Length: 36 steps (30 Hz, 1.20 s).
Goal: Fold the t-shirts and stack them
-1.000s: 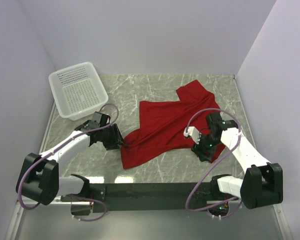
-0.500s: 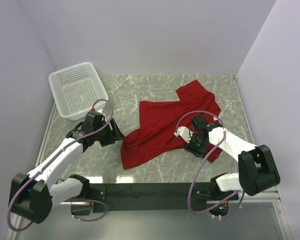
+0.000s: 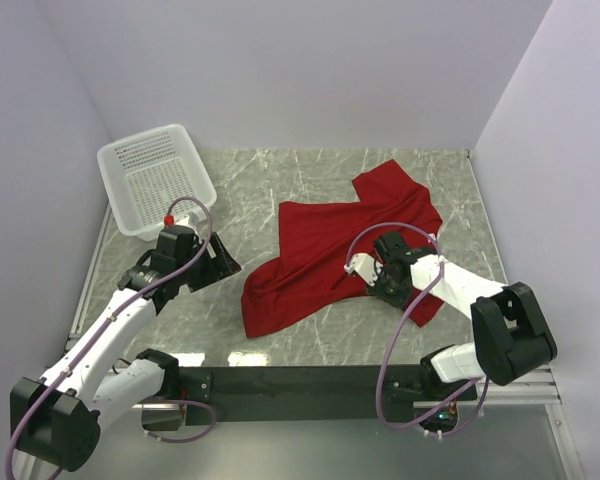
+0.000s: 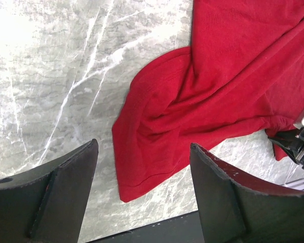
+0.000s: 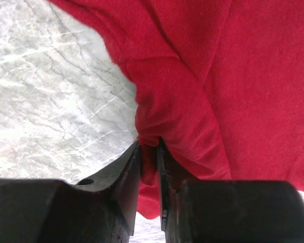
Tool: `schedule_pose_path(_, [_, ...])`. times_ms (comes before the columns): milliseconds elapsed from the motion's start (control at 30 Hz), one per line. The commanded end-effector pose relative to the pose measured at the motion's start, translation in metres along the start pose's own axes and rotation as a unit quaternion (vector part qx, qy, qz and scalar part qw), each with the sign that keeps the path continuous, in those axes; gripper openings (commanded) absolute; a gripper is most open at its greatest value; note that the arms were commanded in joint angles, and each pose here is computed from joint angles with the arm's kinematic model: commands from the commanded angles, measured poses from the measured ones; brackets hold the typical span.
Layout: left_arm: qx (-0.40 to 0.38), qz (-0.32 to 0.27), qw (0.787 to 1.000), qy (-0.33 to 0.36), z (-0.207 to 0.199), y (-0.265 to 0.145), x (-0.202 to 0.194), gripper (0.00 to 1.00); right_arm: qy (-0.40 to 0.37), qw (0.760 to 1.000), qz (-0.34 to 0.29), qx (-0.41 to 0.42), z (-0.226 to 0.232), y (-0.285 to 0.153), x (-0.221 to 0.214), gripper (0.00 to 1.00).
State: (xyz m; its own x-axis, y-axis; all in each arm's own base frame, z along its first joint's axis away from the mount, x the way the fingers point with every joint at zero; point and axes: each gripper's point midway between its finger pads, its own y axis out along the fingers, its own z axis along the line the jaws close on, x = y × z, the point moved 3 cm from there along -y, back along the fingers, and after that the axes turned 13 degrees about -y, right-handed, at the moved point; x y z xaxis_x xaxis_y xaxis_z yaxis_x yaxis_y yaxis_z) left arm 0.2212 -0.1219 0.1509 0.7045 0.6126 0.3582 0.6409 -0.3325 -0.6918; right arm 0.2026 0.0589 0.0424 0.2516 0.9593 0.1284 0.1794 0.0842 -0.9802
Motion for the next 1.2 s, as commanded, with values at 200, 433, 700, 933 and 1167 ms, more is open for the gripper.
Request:
schedule_pose_path(200, [-0.006,-0.007,1.000,-0.002,0.002,-0.002,0.000,0.78,-0.004,0.999,-0.043,-0.011,-0.004,-0.036,0.016,0.14])
schedule_pose_path(433, [-0.007,0.004,1.000,-0.004,0.002,0.001,-0.003,0.78,-0.022,0.996,-0.078,0.039,0.016,-0.050,0.021,0.00])
schedule_pose_path(700, [-0.004,0.010,1.000,-0.005,0.003,0.006,-0.004,0.78,-0.097,0.980,-0.122,0.124,0.050,-0.078,0.020,0.00])
schedule_pose_path(933, [-0.010,0.018,1.000,-0.003,0.002,0.009,-0.005,0.78,-0.095,0.982,-0.112,0.121,0.057,-0.074,0.010,0.00])
schedule_pose_path(1167, [-0.014,0.030,0.999,-0.004,0.001,0.014,-0.008,0.78,-0.067,0.983,-0.077,0.150,0.064,-0.050,0.005,0.11])
